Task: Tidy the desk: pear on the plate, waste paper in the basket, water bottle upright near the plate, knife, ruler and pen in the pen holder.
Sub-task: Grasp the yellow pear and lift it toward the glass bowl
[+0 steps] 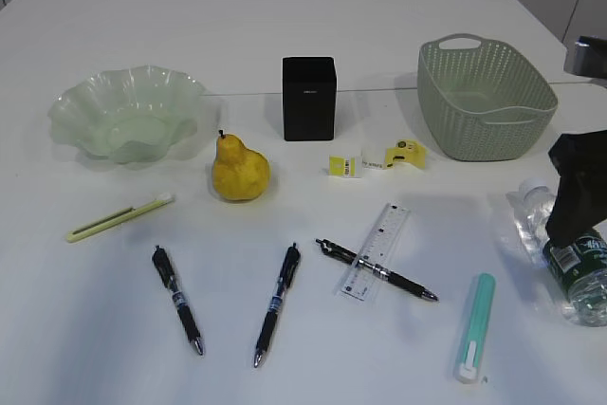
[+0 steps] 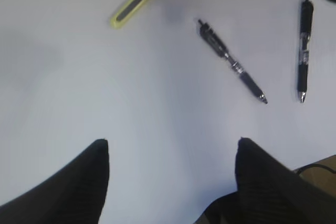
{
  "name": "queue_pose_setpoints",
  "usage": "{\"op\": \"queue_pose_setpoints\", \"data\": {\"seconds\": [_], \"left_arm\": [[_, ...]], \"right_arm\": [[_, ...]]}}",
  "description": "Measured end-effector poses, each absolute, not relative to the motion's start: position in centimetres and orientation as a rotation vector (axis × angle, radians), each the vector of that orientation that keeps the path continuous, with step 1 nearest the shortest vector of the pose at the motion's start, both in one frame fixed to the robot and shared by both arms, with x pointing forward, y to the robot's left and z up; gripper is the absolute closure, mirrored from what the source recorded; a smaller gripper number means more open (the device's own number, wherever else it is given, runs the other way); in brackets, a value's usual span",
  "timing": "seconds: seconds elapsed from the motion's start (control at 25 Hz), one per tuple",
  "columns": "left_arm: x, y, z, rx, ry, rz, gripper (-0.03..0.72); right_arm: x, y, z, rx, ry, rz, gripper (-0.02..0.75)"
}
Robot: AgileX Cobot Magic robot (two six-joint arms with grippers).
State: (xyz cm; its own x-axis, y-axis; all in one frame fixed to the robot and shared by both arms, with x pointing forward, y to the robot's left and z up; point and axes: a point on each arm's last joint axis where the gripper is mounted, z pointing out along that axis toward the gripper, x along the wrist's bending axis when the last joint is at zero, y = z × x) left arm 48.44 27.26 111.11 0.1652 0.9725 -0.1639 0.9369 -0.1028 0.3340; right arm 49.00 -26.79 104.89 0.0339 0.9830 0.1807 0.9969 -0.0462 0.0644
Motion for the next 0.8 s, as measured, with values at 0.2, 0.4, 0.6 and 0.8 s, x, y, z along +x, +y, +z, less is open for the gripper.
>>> {"op": "queue_pose_setpoints", "data": {"seconds": [0.2, 0.4, 0.6, 0.8], "left_arm": [[51.7, 25.0, 112.9, 2.135, 1.702, 0.163, 0.157], [54.2, 21.7, 113.9, 2.207, 1.572, 0.187, 0.145], [56.6, 19.8, 113.8, 2.234, 1.523, 0.187, 0.105], [59.0, 19.2, 112.7, 2.241, 1.529, 0.174, 0.097]], "right_arm": [[49.3, -26.6, 104.4, -2.182, -2.098, -0.26, 0.187], [49.3, -26.4, 104.5, -2.157, -2.101, -0.283, 0.187], [49.3, -26.3, 104.5, -2.152, -2.094, -0.293, 0.186], [49.3, -26.3, 104.5, -2.149, -2.084, -0.304, 0.186]]}}
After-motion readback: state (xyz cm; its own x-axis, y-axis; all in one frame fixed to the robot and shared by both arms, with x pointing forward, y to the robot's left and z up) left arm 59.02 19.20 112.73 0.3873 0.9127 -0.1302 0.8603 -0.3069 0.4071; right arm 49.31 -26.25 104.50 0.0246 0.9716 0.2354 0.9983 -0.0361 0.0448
